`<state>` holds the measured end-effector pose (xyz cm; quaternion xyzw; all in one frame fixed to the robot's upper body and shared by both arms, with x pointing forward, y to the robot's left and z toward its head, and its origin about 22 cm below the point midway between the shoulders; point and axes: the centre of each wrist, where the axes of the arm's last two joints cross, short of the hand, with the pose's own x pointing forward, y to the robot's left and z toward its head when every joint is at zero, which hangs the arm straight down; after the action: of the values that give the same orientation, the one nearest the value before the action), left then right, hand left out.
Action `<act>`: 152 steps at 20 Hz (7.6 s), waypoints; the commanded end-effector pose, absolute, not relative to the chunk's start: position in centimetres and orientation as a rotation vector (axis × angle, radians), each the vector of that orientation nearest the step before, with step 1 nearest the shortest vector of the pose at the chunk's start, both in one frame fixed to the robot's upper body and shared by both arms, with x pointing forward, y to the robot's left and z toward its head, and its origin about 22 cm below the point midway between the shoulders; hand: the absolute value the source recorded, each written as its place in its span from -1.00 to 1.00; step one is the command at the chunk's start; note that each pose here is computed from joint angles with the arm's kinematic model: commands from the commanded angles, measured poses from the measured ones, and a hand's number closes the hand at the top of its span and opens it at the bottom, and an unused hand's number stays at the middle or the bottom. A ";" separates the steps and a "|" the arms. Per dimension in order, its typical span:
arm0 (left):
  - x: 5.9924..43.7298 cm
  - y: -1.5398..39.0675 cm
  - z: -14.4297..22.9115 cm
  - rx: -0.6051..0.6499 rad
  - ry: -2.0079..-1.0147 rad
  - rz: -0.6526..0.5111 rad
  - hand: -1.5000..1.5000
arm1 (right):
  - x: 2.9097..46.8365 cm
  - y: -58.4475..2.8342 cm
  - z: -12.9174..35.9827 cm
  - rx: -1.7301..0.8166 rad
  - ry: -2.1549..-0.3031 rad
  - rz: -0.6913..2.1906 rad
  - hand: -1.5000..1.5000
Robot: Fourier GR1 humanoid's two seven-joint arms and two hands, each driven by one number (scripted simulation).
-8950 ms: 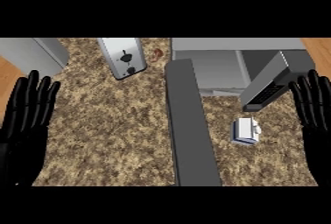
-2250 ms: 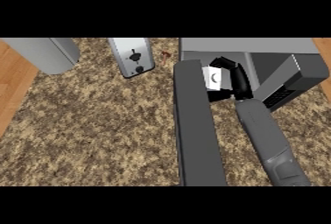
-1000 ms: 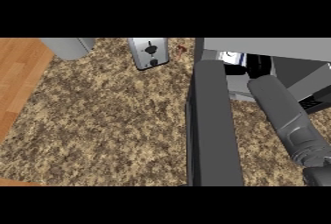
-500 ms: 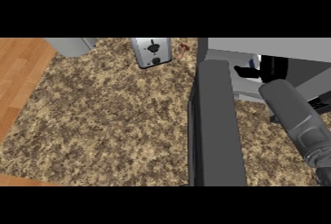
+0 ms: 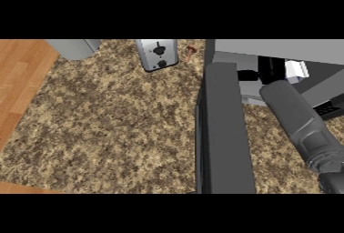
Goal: Pick up the milk, place it into the microwave and close the microwave
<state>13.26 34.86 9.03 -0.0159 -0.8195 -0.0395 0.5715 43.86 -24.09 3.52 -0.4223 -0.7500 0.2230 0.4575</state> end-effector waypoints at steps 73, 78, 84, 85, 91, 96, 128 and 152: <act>26.0 5.6 -6.6 -0.302 -1.765 -0.683 1.00 | 18.5 -35.7 -4.4 0.195 -2.012 0.185 -1.00; 26.9 4.1 -5.8 -0.302 -1.717 -0.670 1.00 | 19.6 -34.9 -1.6 0.236 -2.049 0.240 -1.00; 28.0 2.4 -3.3 -0.346 -1.771 -0.608 1.00 | 20.1 -34.0 1.5 0.314 -2.060 0.303 -1.00; 27.1 2.8 -4.5 -0.335 -1.779 -0.578 1.00 | 19.9 -33.3 0.8 0.340 -2.062 0.279 -1.00; 28.9 2.0 -2.1 -0.284 -1.825 -0.430 1.00 | 19.9 -34.7 3.5 0.355 -2.043 0.383 -1.00; 30.5 1.7 -0.1 -0.189 -1.844 -0.268 1.00 | 21.1 -35.3 5.8 0.325 -2.071 0.432 -1.00; 34.1 0.9 3.4 -0.038 -1.817 0.027 -1.00 | 25.2 -38.7 18.5 -0.191 -2.300 0.811 1.00; 34.5 0.9 3.0 -0.066 -1.842 0.052 -1.00 | 28.4 -39.3 13.2 0.314 -2.204 0.420 -1.00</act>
<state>32.04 0.45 1.49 -0.0590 -0.7983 -0.0102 0.5993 28.00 -38.70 13.19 0.1144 -0.8821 0.1776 0.4211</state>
